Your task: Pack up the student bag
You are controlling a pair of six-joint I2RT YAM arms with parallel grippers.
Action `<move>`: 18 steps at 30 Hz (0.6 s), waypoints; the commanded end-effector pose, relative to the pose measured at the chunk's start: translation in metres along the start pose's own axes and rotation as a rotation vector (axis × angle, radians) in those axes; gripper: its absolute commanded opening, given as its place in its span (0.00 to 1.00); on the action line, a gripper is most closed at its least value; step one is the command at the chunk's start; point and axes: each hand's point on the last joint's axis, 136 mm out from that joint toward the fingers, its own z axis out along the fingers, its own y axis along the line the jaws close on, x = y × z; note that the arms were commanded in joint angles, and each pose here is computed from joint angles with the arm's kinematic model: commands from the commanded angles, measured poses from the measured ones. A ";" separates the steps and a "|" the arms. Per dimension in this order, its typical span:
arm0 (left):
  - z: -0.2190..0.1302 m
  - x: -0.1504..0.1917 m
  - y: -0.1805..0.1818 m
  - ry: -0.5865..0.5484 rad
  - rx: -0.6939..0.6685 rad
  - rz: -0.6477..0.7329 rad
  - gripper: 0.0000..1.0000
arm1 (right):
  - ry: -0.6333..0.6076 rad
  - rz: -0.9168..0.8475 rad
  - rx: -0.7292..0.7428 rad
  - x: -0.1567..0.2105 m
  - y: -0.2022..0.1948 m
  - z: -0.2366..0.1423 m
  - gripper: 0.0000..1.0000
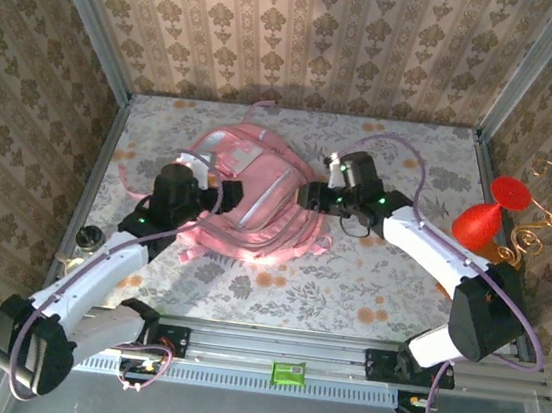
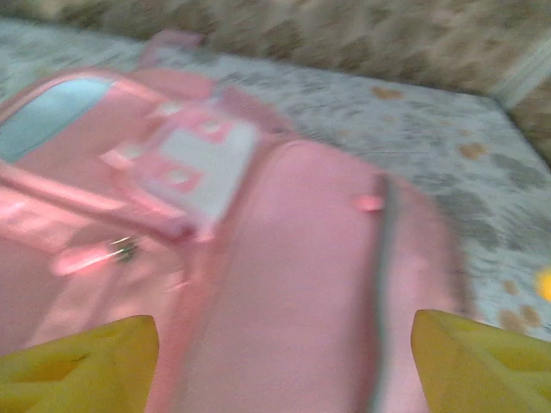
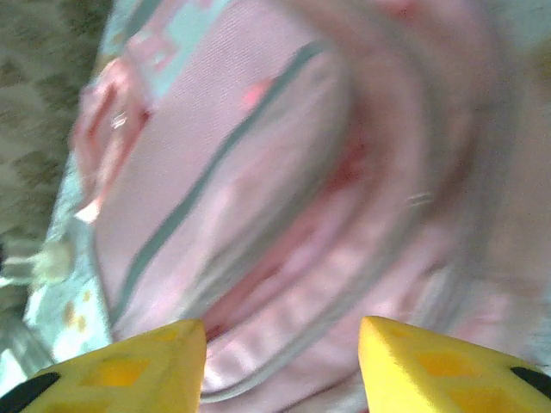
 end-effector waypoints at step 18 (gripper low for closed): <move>0.038 0.073 -0.013 0.275 0.108 -0.070 0.69 | 0.120 0.071 0.108 0.012 -0.037 0.072 0.53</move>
